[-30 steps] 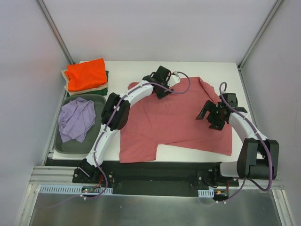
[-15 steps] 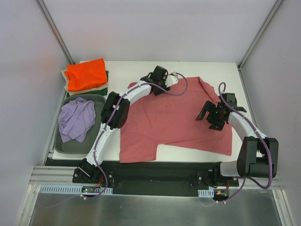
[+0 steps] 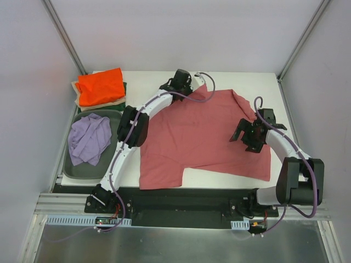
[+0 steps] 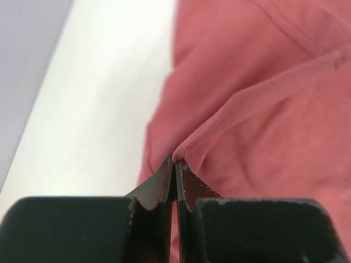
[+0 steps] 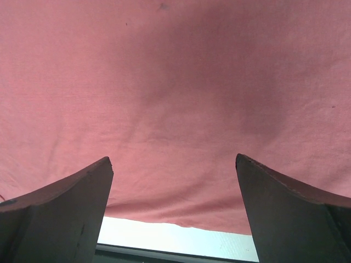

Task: Fold and stack the t-shirts
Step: Flatten out the tshirt

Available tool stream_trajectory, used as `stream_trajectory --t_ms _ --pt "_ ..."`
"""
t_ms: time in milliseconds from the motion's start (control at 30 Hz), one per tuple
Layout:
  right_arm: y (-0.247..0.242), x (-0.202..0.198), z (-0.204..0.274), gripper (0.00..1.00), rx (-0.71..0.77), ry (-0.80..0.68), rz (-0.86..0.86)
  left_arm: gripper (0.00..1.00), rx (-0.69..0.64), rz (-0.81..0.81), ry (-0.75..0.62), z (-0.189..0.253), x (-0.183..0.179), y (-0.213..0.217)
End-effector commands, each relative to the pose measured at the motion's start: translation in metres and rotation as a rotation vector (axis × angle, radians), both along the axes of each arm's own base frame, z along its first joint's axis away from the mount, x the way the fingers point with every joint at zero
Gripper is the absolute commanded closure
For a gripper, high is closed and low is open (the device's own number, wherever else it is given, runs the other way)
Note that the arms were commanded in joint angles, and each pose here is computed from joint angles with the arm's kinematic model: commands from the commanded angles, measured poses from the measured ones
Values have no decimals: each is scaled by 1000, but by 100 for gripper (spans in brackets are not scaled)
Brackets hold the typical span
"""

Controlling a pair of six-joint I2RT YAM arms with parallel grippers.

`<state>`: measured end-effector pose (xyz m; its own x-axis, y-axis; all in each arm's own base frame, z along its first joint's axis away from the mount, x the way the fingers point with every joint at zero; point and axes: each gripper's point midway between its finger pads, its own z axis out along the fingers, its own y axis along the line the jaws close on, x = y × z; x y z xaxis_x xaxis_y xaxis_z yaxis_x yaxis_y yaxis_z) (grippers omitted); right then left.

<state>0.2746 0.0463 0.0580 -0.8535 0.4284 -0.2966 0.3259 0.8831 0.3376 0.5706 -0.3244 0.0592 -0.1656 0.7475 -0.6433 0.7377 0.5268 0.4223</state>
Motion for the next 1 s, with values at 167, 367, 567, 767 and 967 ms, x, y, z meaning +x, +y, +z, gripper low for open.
stream_trajectory --t_ms 167,367,567,767,967 --pt "-6 7 1 4 -43 20 14 100 -333 258 -101 47 80 50" --pt "-4 5 -3 4 -33 39 20 67 -515 558 -202 71 133 128" --pt "-6 2 -2 4 -43 43 16 35 -642 694 -233 106 138 162" --pt "-4 12 12 4 -40 -17 43 1 -744 574 -141 151 102 125" --pt "-11 44 51 4 -120 -187 84 1 -750 471 -40 179 38 85"
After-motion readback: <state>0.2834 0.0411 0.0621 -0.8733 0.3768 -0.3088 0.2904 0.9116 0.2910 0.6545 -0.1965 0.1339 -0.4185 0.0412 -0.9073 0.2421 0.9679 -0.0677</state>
